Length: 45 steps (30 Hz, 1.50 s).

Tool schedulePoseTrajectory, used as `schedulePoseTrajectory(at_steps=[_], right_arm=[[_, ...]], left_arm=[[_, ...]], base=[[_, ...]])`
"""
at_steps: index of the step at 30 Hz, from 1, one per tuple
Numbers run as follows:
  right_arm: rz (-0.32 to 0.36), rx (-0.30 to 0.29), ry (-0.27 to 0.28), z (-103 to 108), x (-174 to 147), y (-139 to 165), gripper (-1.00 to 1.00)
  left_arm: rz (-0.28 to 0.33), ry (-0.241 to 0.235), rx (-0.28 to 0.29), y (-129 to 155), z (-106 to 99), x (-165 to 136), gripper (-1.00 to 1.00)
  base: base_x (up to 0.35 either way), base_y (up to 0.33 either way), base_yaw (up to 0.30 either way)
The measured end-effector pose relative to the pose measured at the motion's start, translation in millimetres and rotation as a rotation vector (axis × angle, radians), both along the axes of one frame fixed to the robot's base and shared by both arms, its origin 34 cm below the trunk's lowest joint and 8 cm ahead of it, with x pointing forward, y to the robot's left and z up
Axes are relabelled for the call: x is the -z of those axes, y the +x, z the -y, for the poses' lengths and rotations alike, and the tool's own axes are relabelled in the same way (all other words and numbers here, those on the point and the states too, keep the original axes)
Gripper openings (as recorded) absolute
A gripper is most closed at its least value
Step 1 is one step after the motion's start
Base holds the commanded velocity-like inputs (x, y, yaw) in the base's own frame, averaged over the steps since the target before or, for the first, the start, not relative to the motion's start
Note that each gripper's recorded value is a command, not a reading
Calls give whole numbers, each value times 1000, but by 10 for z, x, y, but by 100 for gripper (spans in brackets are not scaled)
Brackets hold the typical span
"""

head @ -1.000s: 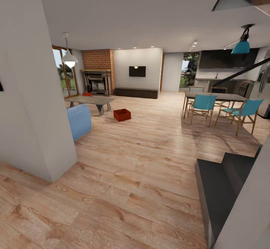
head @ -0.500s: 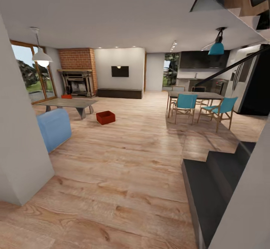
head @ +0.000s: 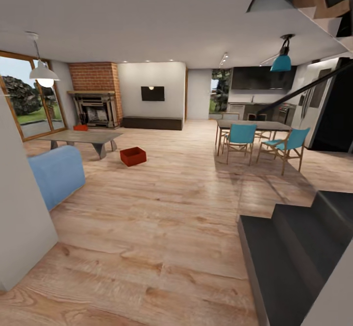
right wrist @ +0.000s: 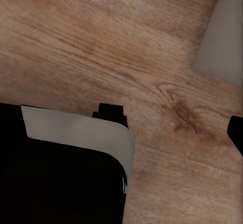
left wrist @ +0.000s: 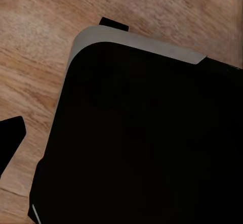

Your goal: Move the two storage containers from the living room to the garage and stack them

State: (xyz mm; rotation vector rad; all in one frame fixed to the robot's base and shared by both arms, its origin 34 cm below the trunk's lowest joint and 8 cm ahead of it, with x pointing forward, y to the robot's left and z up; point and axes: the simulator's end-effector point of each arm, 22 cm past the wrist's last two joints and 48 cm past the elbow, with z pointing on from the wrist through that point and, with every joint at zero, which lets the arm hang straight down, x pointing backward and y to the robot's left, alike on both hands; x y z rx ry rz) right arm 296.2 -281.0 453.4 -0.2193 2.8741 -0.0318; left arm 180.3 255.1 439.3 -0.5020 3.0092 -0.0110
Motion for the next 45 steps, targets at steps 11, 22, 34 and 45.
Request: schedulePoseTrajectory(at_steps=[11,22,34,45], right_arm=[[0,1,-1,3,0,1,100],[0,2,-1,3,0,1,100],[2,2,-1,3,-1,4,100],[0,2,-1,4,0,1,100]], left_arm=[[0,0,0,-1,0,0,100],[0,0,0,0,0,0,100],[0,0,0,1,0,0,100],[0,0,1,0,0,0,100]], base=[[323,0,104],[323,0,239],[323,0,19],[323,0,0]])
